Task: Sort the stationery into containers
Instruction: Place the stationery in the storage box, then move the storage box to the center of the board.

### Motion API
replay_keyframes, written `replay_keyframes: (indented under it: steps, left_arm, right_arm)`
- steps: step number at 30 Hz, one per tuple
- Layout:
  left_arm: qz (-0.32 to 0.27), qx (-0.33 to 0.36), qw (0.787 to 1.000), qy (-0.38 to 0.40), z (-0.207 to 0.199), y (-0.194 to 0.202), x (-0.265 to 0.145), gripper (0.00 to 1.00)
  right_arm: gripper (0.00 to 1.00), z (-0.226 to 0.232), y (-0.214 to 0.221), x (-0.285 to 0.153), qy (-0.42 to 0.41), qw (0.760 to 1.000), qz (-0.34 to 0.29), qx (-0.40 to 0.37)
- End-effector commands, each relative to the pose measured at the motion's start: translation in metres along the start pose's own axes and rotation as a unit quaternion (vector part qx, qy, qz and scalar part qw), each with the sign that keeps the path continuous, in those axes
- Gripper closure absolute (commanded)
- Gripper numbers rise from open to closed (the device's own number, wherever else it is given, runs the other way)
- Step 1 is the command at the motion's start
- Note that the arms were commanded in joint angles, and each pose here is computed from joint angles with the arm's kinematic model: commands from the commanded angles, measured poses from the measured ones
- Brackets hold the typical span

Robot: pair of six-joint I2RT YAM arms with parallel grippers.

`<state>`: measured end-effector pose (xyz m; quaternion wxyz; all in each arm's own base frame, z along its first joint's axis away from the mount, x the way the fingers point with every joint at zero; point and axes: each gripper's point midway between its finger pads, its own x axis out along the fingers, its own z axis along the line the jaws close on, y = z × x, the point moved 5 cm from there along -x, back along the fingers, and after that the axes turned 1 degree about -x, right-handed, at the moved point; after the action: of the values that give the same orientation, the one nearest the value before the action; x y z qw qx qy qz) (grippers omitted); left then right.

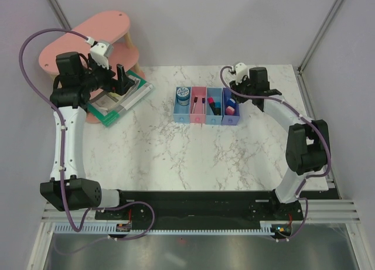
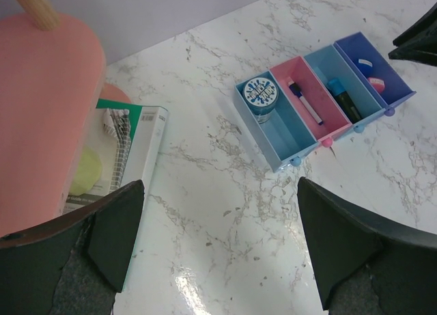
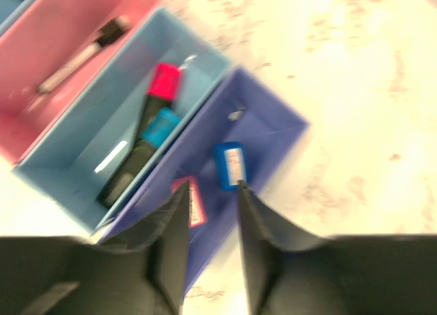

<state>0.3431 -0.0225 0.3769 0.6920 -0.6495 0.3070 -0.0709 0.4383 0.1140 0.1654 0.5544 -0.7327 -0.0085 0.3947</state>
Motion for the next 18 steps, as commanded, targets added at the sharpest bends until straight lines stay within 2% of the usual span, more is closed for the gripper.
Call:
replay_keyframes:
  steps: [1, 2, 4, 6, 10, 13, 18]
  left_arm:
    - [-0.026, -0.004, 1.000, 0.012, -0.007, -0.007, -0.005, 0.00]
    - [-0.027, -0.002, 1.000, 0.012, -0.007, -0.006, -0.005, 0.00]
    - [-0.025, 0.000, 1.000, 0.010, -0.007, -0.004, -0.005, 0.00]
    - [-0.026, 0.012, 1.000, 0.006, -0.008, -0.003, -0.008, 0.00]
    - [-0.021, 0.023, 1.000, -0.002, -0.007, 0.003, -0.010, 0.00]
    - [-0.019, 0.031, 0.999, -0.001, -0.009, 0.006, -0.012, 0.00]
    - [-0.017, 0.046, 0.999, -0.004, -0.011, 0.010, -0.016, 0.00]
  right_arm:
    - [0.69, -0.024, -0.040, -0.009, 0.130, 0.991, -0.017, -0.039]
    - [0.82, -0.022, -0.041, -0.002, 0.153, 0.987, -0.002, -0.058]
    - [0.94, -0.032, -0.045, -0.002, 0.213, 0.973, 0.018, -0.082]
    - [1.00, -0.029, -0.041, 0.006, 0.241, 0.964, 0.048, -0.103]
    - [1.00, -0.018, -0.047, 0.016, 0.291, 0.936, 0.090, -0.175]
    - [1.00, -0.013, -0.045, 0.025, 0.323, 0.917, 0.118, -0.201]
    - [1.00, 0.005, -0.034, 0.040, 0.332, 0.901, 0.149, -0.237]
